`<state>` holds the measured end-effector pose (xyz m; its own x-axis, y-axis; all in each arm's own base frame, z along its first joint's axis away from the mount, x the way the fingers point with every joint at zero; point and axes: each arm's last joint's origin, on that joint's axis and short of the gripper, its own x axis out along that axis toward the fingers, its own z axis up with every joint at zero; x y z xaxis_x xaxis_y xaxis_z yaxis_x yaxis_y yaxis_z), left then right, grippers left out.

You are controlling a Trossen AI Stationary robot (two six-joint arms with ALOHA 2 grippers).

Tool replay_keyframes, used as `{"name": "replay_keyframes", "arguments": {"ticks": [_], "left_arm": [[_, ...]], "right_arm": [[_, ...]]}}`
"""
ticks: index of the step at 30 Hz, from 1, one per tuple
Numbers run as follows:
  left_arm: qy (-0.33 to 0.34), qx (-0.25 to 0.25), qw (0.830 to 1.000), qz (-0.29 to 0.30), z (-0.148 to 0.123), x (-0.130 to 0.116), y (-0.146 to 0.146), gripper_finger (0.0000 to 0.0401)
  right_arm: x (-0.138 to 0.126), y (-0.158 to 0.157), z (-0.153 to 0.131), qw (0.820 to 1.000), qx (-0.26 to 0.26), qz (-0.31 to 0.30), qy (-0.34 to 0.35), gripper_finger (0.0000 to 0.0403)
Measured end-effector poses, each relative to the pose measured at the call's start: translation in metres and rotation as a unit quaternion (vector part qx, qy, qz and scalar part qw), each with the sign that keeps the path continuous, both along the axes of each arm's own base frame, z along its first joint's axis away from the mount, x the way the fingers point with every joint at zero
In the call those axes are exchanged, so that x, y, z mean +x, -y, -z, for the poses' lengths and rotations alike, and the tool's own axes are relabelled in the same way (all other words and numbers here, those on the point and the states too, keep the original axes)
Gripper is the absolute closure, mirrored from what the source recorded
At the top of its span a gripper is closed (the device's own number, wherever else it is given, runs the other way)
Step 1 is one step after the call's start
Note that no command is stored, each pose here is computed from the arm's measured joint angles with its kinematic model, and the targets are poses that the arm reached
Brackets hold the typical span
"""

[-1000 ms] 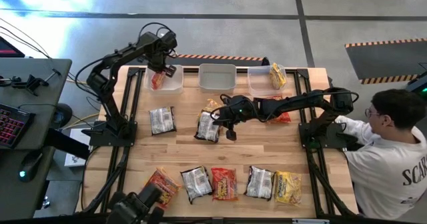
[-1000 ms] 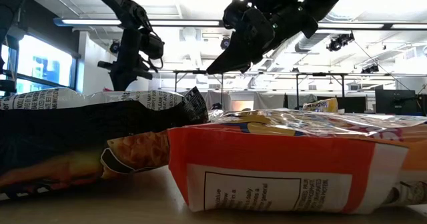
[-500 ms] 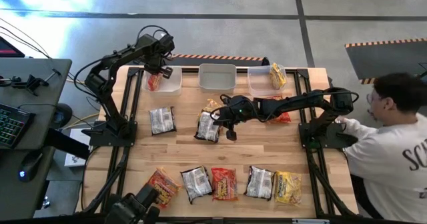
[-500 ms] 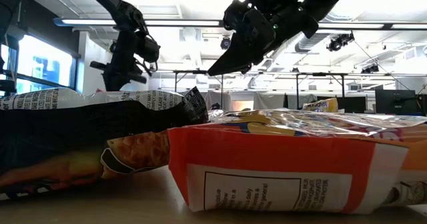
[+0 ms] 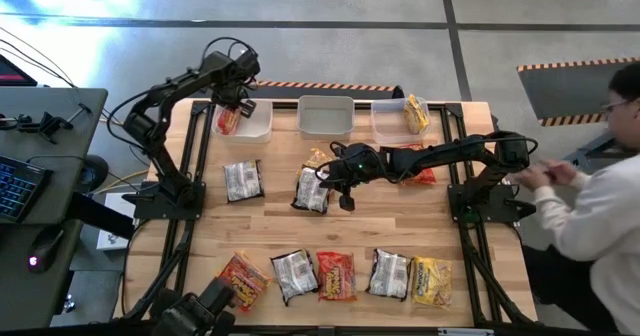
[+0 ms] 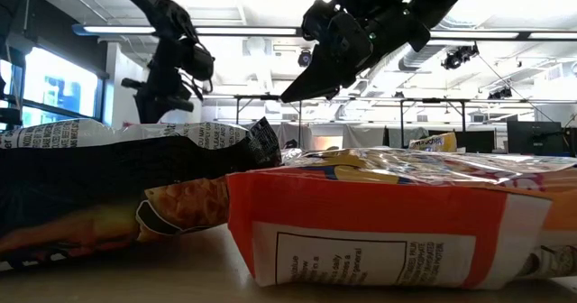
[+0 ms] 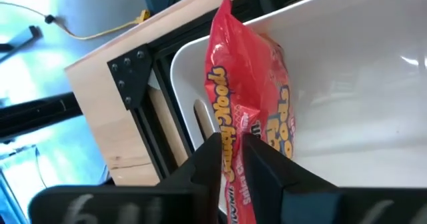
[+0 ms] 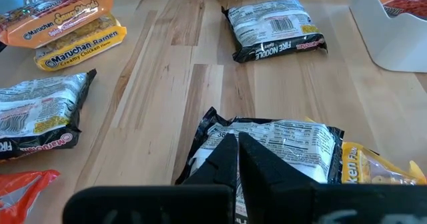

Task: Sort Maruchan noodles
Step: Put the orange noodle pack into the white bin, then adjust the white bin

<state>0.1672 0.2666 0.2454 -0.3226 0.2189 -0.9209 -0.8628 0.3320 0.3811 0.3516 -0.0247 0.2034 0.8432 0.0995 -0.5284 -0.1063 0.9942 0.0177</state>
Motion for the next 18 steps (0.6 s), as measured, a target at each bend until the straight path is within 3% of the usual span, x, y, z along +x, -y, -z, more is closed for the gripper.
{"name": "replay_keyframes", "arguments": {"ticks": [10, 13, 18], "left_arm": [[0.024, 0.016, 0.999, 0.045, -0.022, -0.005, 0.010, 0.0325], [0.087, 0.016, 0.992, 0.090, -0.030, 0.000, 0.016, 0.0340], [0.236, 0.027, 0.960, 0.150, -0.030, 0.012, 0.027, 0.0383]], "right_arm": [[0.000, 0.000, 0.000, 1.000, -0.001, 0.002, 0.000, 0.0403], [0.000, 0.000, 0.000, 1.000, -0.006, 0.005, -0.003, 0.0403], [-0.003, 0.002, 0.004, 0.999, -0.025, 0.023, -0.026, 0.0403]]}}
